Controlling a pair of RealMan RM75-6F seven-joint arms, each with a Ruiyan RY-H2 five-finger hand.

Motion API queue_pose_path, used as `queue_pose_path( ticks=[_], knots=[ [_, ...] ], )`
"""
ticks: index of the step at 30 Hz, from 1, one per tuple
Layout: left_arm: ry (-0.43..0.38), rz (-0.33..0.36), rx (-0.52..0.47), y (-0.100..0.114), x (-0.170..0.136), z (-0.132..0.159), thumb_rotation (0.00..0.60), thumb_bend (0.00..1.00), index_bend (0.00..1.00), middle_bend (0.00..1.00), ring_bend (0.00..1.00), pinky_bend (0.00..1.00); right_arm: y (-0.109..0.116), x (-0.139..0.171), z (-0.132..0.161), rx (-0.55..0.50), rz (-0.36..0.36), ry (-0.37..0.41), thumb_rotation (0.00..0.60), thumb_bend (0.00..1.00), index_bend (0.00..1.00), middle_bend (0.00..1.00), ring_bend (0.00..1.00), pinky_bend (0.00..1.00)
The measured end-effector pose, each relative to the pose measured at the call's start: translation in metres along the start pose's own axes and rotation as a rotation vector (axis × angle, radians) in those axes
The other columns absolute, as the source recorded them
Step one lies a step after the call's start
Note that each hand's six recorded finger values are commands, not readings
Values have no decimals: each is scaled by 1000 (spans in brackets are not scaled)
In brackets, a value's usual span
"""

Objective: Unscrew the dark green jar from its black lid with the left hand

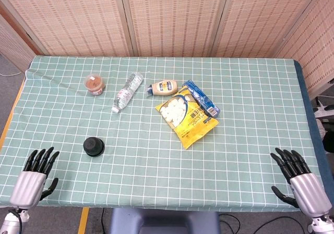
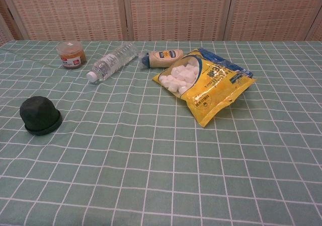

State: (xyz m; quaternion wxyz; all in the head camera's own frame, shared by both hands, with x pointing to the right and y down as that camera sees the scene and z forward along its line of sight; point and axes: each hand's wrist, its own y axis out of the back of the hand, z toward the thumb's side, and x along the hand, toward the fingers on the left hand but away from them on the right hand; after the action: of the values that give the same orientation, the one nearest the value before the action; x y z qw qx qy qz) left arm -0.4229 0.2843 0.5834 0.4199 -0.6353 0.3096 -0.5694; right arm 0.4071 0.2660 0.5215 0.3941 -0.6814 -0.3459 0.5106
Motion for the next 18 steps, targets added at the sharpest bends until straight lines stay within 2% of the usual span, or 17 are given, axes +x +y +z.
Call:
queue_pose_path(
  ticks=[6, 9, 13, 18],
  knots=[
    [-112, -3, 8, 10, 22, 20, 600, 388, 0, 0, 0, 0, -1, -1, 1, -22, 16, 16, 600, 181, 0, 0, 0, 0],
    [-168, -57, -4, 11, 39, 34, 600, 388, 0, 0, 0, 0, 2, 1, 3, -43, 18, 28, 600, 181, 0, 0, 0, 0],
    [-225, -174, -42, 11, 71, 56, 600, 387, 0, 0, 0, 0, 4, 3, 3, -64, 34, 41, 600, 181, 0, 0, 0, 0],
    [-204, -291, -94, 11, 106, 69, 600, 388, 0, 0, 0, 0, 2, 2, 3, -66, 65, 51, 600, 181, 0, 0, 0, 0]
  ],
)
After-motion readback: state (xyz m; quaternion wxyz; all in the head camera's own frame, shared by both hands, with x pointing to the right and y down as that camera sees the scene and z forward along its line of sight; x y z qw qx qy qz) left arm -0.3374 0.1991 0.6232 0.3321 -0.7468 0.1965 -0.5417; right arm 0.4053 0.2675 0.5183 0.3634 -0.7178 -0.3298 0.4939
